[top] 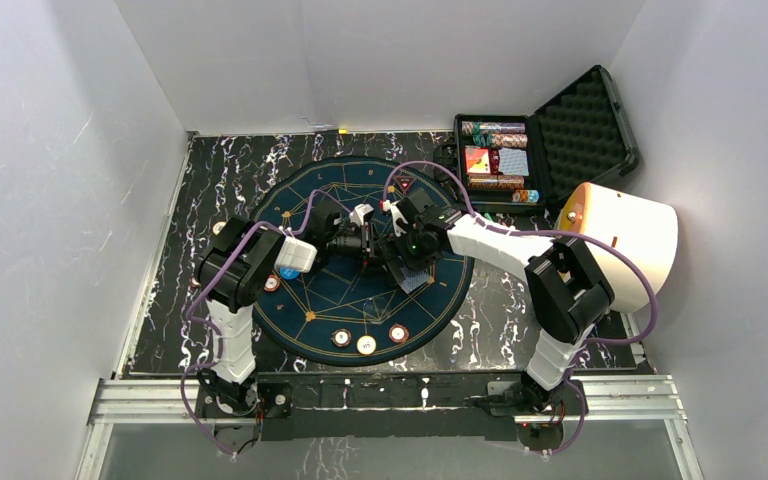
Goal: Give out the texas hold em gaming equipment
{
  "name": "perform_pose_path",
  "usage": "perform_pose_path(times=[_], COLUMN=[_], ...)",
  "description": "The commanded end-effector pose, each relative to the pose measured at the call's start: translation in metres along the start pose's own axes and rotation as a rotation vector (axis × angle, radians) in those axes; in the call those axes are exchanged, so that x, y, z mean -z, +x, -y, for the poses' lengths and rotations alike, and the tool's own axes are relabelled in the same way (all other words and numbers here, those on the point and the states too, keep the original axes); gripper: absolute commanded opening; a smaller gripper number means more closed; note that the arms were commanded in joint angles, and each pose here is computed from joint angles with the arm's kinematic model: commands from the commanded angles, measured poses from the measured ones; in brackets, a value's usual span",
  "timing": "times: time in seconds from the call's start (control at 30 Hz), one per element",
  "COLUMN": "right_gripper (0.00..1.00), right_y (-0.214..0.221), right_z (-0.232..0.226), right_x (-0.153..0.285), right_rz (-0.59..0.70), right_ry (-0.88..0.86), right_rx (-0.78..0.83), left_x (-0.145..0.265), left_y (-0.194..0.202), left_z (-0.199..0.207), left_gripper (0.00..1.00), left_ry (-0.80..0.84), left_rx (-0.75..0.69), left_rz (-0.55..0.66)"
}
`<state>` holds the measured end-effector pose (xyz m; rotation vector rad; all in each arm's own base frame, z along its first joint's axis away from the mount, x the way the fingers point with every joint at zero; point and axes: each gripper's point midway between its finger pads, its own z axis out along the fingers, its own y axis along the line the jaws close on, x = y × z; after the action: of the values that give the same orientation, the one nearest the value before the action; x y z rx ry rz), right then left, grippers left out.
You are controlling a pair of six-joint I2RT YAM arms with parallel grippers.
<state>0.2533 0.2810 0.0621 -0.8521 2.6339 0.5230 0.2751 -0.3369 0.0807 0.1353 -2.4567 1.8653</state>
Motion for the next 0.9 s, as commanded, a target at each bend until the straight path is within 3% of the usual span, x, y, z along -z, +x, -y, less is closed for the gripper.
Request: perform_pose_path(times=[0.0,0.3,0.5,0.6,0.87], right_gripper=[0.86,0.78,0.56,0.52,0.49], right_y=[-0.013,-0.029,-0.029,-0.028,-0.031], right_z=[-0.007,-0.005,-0.002,0.001,0.011], right_x=[0.013,0.015,0.014,0.016,0.021], right_rz=[0.060,0.107,0.105,0.096,0.073], right_ry=[-0.024,0.002,0.013,0.026,0.075], right_rx=[0.044,0.028,0.049,0.086,0.169], left_x=[0.012,0.013,0.014,0.014,0.012], left_y=[0.004,0.007,0.009,0.009,0.004], left_z=[0.041,0.040,0.039,0.036,0.031], left_gripper=[0.00,0.00,0.00,0.01,0.26], left_ry=[0.087,0.090,0.088,0.082,0.045], left_rx=[-0.094,-0.092,-0.097,-0.097,-0.114], left_rz=[-0.008,-0.015,-0.010,-0.006,0.014])
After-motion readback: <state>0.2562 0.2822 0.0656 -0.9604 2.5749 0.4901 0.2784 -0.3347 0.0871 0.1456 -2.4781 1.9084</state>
